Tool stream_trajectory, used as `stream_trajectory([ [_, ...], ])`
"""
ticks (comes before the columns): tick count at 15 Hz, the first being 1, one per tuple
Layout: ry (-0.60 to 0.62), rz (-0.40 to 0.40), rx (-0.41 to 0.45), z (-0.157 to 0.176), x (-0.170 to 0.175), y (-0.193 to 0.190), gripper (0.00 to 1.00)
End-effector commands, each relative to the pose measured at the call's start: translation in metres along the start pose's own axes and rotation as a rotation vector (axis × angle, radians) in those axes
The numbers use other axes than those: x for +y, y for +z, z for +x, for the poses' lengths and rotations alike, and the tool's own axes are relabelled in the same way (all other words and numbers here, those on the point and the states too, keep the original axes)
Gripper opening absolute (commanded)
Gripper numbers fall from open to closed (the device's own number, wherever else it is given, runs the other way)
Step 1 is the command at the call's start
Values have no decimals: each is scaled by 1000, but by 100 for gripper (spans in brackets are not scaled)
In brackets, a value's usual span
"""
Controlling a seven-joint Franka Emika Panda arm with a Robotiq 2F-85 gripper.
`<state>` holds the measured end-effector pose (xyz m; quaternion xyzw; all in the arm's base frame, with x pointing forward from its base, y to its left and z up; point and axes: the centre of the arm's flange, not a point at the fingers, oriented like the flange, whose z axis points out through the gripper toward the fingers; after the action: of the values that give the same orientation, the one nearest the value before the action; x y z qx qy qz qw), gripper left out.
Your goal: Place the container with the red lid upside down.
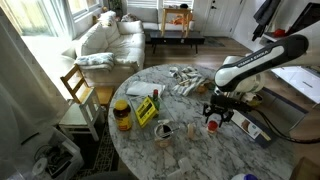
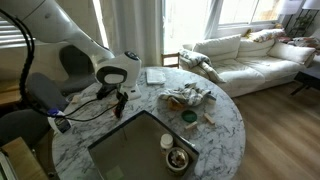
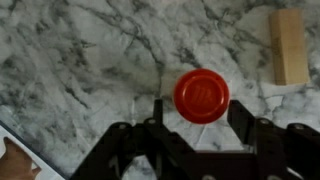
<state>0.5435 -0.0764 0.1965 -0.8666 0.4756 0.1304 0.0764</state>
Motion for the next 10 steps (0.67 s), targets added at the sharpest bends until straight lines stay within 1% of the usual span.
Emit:
stream_trajectory([
  [1, 31, 37, -37, 4, 6, 11, 37],
  [3, 45, 47, -49, 5, 7, 11, 23],
  [6, 86, 34, -48, 1, 3, 4, 23],
  [10, 163, -27, 24, -16, -12, -10, 23],
])
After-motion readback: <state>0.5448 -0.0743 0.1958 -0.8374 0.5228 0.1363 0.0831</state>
